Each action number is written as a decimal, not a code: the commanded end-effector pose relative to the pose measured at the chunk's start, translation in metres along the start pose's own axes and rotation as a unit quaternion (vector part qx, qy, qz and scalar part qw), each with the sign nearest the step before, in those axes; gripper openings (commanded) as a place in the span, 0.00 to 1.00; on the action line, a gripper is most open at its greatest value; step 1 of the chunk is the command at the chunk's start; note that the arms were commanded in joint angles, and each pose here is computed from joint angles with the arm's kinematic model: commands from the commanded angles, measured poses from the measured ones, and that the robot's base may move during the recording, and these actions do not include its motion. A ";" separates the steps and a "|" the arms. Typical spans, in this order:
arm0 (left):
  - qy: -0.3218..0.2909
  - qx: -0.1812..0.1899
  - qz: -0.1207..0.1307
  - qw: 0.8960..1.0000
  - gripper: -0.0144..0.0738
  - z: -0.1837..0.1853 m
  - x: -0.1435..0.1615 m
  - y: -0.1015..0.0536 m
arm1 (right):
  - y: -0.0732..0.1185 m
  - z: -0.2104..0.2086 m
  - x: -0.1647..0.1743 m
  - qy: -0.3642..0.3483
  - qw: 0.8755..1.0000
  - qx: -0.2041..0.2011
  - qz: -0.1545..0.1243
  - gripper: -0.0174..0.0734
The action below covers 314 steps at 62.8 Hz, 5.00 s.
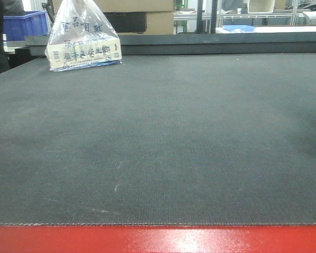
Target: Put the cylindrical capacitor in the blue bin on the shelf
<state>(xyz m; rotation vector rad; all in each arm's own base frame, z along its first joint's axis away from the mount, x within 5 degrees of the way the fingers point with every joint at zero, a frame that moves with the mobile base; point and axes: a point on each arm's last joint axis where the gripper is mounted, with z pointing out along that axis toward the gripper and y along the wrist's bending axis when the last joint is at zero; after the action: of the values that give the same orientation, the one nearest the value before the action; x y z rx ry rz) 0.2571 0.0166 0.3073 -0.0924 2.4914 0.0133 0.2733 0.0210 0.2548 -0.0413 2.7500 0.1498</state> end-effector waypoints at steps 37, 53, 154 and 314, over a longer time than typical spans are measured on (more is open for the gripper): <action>-0.005 0.005 -0.002 1.000 0.04 -0.002 -0.003 -0.002 | -0.004 0.053 -0.020 0.021 1.000 0.011 0.016 0.53; -0.002 0.005 -0.002 1.000 0.04 -0.002 -0.002 -0.002 | -0.004 0.058 -0.022 0.016 1.000 0.012 0.023 0.49; 0.099 0.015 0.019 0.995 0.53 0.078 0.005 -0.016 | -0.005 0.058 -0.021 0.018 1.000 0.017 0.016 0.01; -0.499 0.032 -0.001 0.866 0.04 -0.141 0.070 -0.006 | 0.005 -0.189 0.116 -0.577 0.815 0.030 -0.039 0.01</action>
<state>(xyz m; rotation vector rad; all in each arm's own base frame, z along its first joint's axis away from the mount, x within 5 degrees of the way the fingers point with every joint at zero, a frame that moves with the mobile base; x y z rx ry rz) 0.1187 0.0021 0.3748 -0.0372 1.4685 -0.0125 0.0959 0.0039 0.3825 -0.0223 1.5516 0.0404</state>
